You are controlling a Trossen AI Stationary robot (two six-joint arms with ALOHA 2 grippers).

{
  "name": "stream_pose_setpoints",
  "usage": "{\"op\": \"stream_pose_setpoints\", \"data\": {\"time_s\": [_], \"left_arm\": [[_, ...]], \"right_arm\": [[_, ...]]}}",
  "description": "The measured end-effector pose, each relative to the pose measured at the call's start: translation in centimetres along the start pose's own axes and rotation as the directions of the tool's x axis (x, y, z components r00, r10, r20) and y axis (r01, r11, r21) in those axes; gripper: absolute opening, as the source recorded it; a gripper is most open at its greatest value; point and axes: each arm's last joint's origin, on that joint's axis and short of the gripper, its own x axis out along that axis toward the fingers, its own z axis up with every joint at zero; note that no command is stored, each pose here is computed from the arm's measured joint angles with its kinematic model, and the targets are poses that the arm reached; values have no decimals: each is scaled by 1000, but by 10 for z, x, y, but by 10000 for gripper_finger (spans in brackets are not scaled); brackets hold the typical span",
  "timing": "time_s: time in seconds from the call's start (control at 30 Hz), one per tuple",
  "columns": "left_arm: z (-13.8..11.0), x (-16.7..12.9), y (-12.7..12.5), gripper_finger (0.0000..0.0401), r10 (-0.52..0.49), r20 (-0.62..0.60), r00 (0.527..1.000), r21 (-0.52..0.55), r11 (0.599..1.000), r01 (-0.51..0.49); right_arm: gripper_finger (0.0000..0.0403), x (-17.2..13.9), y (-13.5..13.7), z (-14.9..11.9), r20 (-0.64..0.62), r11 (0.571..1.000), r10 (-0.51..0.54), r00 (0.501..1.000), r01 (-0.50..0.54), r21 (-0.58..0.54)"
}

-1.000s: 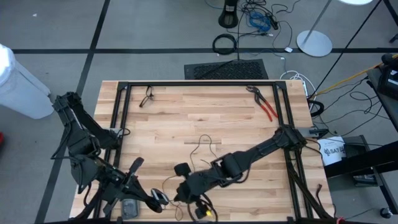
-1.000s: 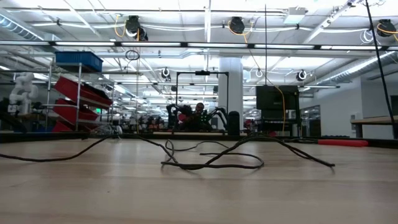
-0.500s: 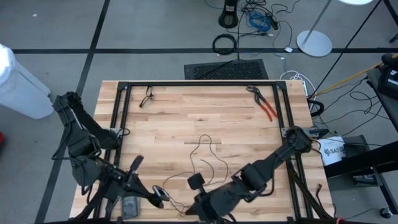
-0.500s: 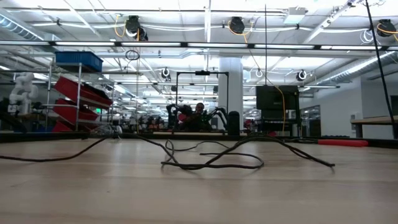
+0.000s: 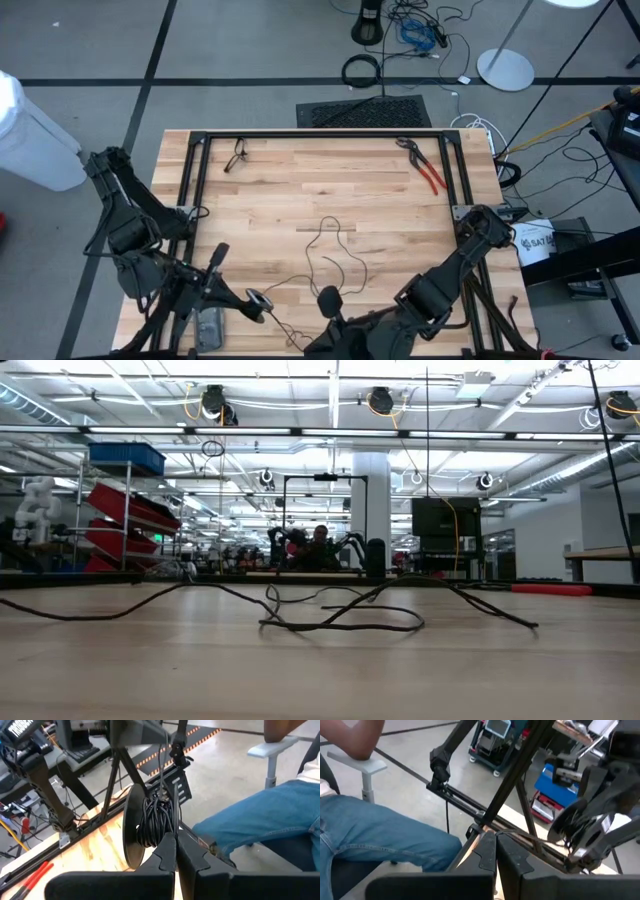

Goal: Coil cords
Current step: Coil the black wire onto the spool

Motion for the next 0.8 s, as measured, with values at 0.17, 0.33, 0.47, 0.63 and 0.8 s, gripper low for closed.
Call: {"op": "stream_pose_setpoints", "data": {"time_s": [0.17,0.33,0.47,0.63,0.8], "left_arm": [[-2,0,-1,2,-4,-20,1000,-15,1000,4],[-4,0,-1,2,-21,-32,999,-35,999,20],[-5,6,1,2,-62,-12,998,-41,997,61],[-6,19,6,2,-110,-4,994,-45,993,109],[-11,34,10,2,-186,-22,982,-50,982,185]], "right_arm": [[0,-8,6,9,34,999,-29,999,29,-15],[0,-11,11,12,38,992,-106,994,108,-57],[0,-9,4,13,53,991,-119,991,122,-48],[0,-2,-9,13,75,985,-155,985,160,-63],[0,11,-19,6,61,976,-189,980,195,-96]]}}
